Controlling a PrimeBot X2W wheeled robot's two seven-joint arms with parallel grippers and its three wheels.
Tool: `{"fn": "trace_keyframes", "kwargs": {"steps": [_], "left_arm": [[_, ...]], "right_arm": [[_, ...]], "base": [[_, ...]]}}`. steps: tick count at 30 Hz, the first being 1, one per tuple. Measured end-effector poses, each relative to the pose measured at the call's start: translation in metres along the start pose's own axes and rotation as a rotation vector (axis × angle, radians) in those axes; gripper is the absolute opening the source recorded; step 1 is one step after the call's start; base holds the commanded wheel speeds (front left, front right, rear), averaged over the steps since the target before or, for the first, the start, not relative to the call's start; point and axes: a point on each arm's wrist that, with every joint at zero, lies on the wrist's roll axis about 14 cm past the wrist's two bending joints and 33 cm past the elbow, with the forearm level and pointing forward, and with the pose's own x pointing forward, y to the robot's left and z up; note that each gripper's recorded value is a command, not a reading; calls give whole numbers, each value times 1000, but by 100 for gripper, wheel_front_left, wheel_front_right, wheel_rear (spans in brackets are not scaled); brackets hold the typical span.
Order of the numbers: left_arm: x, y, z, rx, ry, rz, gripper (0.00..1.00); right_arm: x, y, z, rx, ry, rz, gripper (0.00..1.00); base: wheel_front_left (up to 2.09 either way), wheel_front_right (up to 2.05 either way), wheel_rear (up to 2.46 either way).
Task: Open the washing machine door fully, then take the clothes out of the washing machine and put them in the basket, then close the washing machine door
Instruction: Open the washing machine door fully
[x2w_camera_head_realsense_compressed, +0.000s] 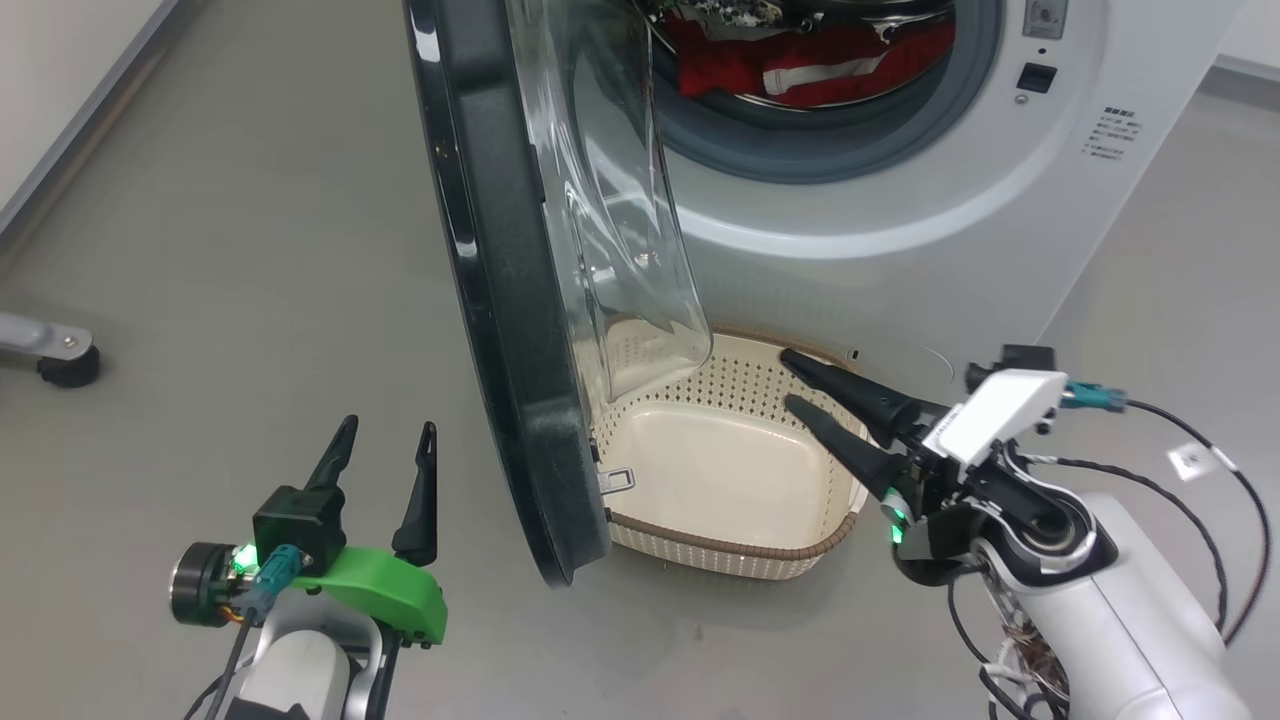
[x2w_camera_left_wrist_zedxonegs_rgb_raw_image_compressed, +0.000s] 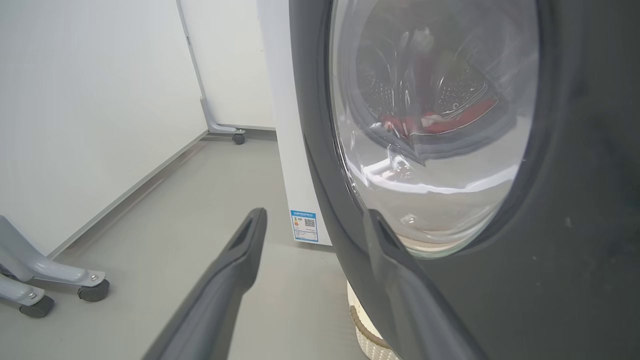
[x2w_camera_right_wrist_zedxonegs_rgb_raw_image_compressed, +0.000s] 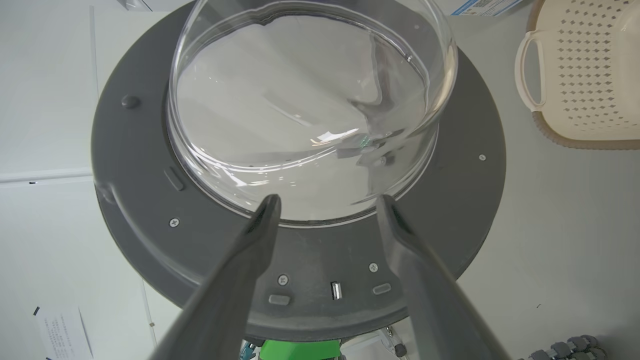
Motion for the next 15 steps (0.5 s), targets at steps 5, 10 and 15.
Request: {"fn": "trace_keyframes", "kwargs": {"steps": [5,10,15], "left_arm": [[1,1,2,2,-8,2,100],[-3,-2,-3,-3,4,-6,100],[-2,-4,-2,-2,2,-15,100]], "right_arm": [[-30,-16,30,-197,-182,-117,100],[-57,-19,56,-453,-339,-212,100],[-67,1,69,-703,-453,-215,100]], "base": [[0,0,0],[0,0,0],[0,0,0]]}}
